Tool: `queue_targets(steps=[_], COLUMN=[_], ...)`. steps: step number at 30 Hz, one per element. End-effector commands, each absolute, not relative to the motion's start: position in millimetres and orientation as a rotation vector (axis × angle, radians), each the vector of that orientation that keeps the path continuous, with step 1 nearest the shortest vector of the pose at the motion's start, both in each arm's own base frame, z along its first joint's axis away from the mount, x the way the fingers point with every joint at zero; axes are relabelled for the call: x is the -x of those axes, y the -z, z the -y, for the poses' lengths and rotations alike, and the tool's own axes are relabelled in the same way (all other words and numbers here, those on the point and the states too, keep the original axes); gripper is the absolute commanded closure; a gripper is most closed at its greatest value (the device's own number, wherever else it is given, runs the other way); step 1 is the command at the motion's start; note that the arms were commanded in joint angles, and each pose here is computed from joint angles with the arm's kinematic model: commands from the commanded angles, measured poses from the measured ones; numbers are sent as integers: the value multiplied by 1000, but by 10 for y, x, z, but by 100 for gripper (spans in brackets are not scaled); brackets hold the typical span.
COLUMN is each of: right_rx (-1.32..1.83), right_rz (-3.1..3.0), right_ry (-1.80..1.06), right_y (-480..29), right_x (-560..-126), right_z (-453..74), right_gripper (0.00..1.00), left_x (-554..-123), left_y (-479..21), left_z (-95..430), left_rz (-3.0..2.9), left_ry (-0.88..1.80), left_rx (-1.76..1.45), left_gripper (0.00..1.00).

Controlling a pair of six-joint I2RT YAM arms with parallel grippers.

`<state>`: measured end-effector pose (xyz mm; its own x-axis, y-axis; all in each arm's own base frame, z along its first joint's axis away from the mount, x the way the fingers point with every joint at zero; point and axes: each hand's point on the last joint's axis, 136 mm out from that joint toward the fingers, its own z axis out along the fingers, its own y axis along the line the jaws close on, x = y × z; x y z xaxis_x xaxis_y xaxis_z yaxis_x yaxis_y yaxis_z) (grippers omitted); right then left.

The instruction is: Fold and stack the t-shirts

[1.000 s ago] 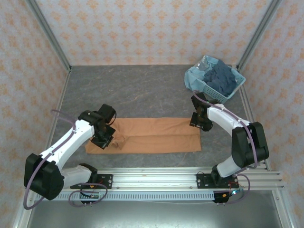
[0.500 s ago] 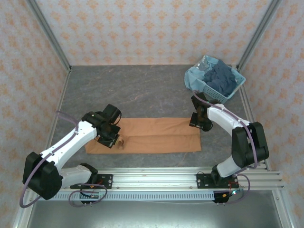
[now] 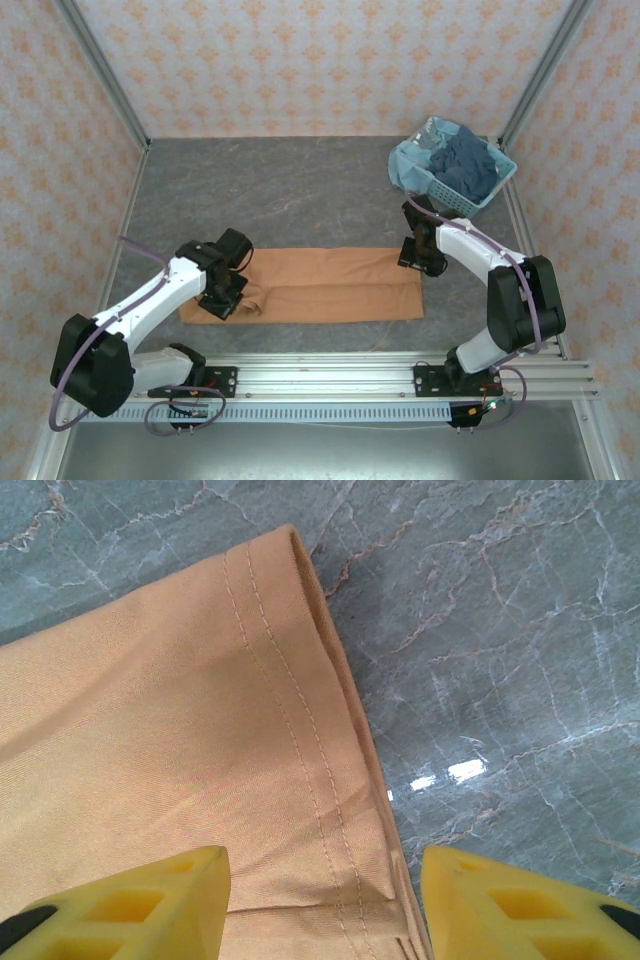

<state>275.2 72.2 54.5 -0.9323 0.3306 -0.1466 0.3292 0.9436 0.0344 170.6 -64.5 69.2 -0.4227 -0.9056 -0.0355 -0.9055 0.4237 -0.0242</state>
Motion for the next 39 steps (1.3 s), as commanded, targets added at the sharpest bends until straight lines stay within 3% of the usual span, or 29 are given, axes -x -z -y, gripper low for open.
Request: queue_targets(steps=[1, 8, 20, 21, 25, 27, 32, 35, 39], right_rx=[-475, -477, -503, -500, -506, -504, -499, -490, -464], right_rz=[-2949, -2950, -2957, -2956, -2950, -2947, -2933, -2919, -2916], right_ry=[-9, -8, -6, -6, -12, -12, -9, -35, -83], right_y=[-576, -570, -525, -527, -551, -562, -606, -620, -607], right_x=[-2798, -2799, -2722, -2717, -2696, -2680, -2663, -2688, -2747], right_z=[-746, -749, -726, -728, -722, -716, -695, -718, -787], right_gripper=[47, 47, 47, 47, 47, 47, 47, 47, 53], left_x=[-1698, -1894, -2116, -2119, -2159, -2182, -2240, -2299, -2260], left_y=[-726, -790, -743, -731, -875, -987, -1189, -1013, -757], left_z=[301, 104, -119, -137, -281, -327, -199, 186, 564], left_rz=[-2658, -2753, -2772, -2773, -2681, -2628, -2583, -2635, -2695], left_ry=[-267, -520, -831, -858, -986, -987, -750, -361, -103], left_rx=[1471, 1147, 861, 854, 843, 859, 983, 1101, 1274], left_gripper=[100, 100, 100, 96, 52, 48, 50, 60, 75])
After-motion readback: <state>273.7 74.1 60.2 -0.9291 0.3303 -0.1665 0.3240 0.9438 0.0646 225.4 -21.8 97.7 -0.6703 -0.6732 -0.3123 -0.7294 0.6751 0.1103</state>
